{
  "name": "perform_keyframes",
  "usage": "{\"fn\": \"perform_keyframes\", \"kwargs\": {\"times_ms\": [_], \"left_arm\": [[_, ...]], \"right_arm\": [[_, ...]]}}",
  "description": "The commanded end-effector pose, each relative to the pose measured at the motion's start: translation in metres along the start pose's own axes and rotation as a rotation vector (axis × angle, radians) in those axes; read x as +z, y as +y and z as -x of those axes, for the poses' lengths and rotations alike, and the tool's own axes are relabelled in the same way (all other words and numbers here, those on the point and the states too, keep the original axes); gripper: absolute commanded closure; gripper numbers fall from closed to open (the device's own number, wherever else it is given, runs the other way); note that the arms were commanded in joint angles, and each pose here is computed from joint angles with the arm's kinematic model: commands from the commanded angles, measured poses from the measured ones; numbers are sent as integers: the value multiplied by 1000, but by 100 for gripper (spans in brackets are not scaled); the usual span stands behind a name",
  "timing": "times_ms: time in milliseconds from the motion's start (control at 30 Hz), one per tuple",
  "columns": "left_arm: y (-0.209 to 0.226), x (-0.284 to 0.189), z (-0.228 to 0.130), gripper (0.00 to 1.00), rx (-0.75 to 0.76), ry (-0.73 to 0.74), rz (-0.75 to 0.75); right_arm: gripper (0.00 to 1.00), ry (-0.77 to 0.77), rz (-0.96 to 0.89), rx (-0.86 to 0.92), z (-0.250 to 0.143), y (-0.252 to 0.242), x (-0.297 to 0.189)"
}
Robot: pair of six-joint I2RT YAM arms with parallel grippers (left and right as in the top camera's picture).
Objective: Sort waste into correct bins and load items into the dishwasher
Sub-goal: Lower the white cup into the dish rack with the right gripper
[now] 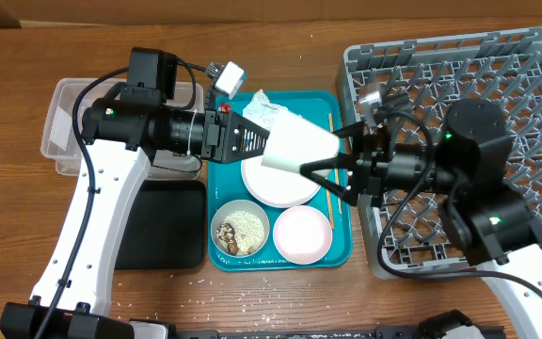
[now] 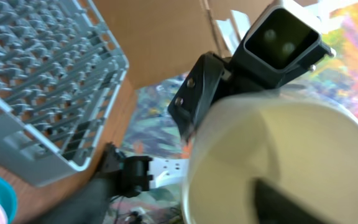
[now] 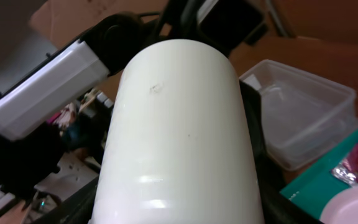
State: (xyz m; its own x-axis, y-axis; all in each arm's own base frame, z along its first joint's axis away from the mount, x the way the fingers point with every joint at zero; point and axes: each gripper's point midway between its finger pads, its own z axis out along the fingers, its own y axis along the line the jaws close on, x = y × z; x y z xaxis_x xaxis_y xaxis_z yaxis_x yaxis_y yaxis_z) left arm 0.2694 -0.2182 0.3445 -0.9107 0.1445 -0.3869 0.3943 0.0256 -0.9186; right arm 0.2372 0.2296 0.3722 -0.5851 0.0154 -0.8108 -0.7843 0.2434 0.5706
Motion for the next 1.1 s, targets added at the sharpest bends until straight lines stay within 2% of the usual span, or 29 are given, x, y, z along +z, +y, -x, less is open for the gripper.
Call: {"fn": "perform_keyframes", "kwargs": {"times_ms": [0, 100, 233, 467, 700, 867, 933, 967, 1067], "left_arm": [[21, -2, 4, 0, -15, -14, 128], [42, -14, 7, 0, -83, -49, 248], [51, -24, 9, 0, -85, -77, 320], [53, -44, 16, 0, -46, -155, 572], [32, -62, 16, 0, 25, -237, 705], [32, -67, 7, 0, 2, -237, 753], [35, -69, 3, 0, -16, -232, 769], [36, -69, 2, 0, -22, -229, 775], [35, -70, 0, 0, -21, -225, 778]], "right_arm": [[41, -67, -93, -3, 14, -4, -30], [41, -112, -372, 153, 2, -51, -65], [44, -89, -827, 396, -48, -109, -120], [44, 154, -1237, 727, -142, -130, -170], [44, 326, -1334, 834, -170, -159, -174], [43, 445, -1333, 941, -191, -175, -167], [37, 500, -1315, 987, -201, -174, -164], [30, 526, -1309, 988, -204, -174, -163], [16, 505, -1306, 959, -198, -176, -160]]}}
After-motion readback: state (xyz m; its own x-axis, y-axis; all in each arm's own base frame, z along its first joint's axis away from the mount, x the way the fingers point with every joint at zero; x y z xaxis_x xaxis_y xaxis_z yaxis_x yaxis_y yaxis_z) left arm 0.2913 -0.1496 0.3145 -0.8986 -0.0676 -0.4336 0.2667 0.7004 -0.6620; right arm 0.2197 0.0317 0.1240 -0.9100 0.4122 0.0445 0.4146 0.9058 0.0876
